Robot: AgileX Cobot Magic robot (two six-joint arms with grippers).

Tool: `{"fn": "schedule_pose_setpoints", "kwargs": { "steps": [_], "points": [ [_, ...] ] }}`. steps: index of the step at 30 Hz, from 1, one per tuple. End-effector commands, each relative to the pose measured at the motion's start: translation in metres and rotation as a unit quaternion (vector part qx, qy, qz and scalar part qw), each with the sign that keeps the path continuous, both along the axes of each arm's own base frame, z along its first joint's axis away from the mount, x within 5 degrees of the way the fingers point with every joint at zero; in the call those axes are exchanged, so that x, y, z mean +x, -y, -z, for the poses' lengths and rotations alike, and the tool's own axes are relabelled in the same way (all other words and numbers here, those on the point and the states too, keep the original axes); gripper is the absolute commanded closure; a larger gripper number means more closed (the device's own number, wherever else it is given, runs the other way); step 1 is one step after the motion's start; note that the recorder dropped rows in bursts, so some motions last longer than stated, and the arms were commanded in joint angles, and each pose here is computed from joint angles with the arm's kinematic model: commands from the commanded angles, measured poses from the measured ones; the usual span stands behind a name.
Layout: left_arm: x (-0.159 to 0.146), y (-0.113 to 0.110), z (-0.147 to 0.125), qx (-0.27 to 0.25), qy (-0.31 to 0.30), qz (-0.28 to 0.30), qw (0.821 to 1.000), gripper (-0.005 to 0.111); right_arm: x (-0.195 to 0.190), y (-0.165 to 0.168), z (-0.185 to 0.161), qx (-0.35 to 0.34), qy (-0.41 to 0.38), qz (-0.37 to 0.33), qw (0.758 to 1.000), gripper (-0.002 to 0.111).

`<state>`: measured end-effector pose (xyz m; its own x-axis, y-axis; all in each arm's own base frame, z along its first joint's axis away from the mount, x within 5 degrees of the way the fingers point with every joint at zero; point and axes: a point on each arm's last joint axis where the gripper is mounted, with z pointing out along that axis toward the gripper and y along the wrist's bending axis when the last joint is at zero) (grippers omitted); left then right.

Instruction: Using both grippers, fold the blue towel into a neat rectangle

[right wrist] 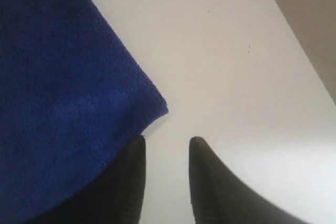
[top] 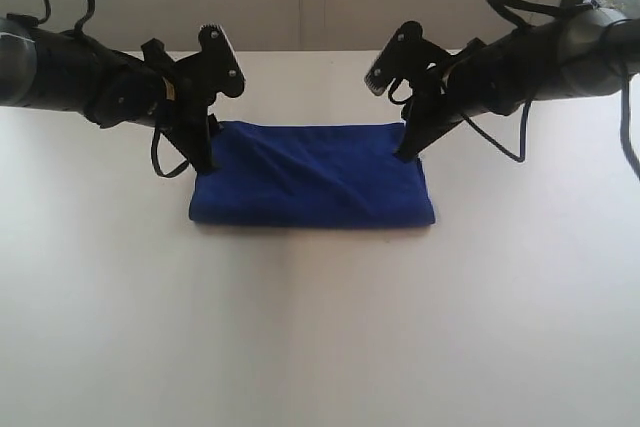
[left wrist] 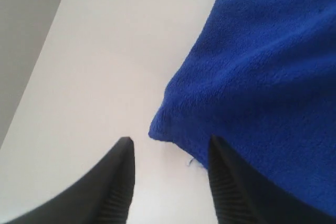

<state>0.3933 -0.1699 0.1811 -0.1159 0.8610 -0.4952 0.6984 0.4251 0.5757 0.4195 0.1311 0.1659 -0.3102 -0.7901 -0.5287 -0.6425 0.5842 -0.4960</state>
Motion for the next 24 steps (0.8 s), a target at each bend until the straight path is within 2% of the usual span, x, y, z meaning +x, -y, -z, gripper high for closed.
{"fn": "schedule_pose_setpoints", "kwargs": {
  "steps": [1,3,6,8,12,15,19,24],
  "points": [
    [0.003,-0.016,-0.02,-0.051,-0.03,-0.08,0.995,0.062,0.001,0.008,-0.033,0.082,-0.009,0.097,0.992,0.086],
    [0.006,-0.021,-0.032,-0.075,-0.04,-0.116,0.99,0.072,0.004,0.011,-0.046,0.099,-0.018,0.132,0.986,0.094],
    [0.01,-0.024,-0.052,-0.114,-0.062,-0.172,0.977,0.094,0.01,0.012,-0.063,0.121,-0.042,0.17,0.977,0.108],
    [0.012,-0.024,-0.059,-0.133,-0.084,-0.201,0.967,0.107,0.013,0.009,-0.063,0.133,-0.071,0.183,0.971,0.108],
    [0.013,-0.019,-0.062,-0.171,-0.141,-0.235,0.946,0.107,0.023,-0.002,-0.054,0.144,-0.148,0.179,0.962,0.108],
    [0.014,-0.015,-0.054,-0.179,-0.192,-0.254,0.931,0.107,0.033,-0.01,-0.039,0.154,-0.19,0.184,0.952,0.108],
    [0.018,-0.008,-0.036,-0.19,-0.24,-0.27,0.913,0.107,0.045,-0.016,-0.021,0.165,-0.204,0.188,0.946,0.108],
    [0.02,-0.002,-0.027,-0.221,-0.267,-0.278,0.896,0.107,0.055,-0.02,-0.003,0.174,-0.2,0.185,0.946,0.108]
  ]
}}
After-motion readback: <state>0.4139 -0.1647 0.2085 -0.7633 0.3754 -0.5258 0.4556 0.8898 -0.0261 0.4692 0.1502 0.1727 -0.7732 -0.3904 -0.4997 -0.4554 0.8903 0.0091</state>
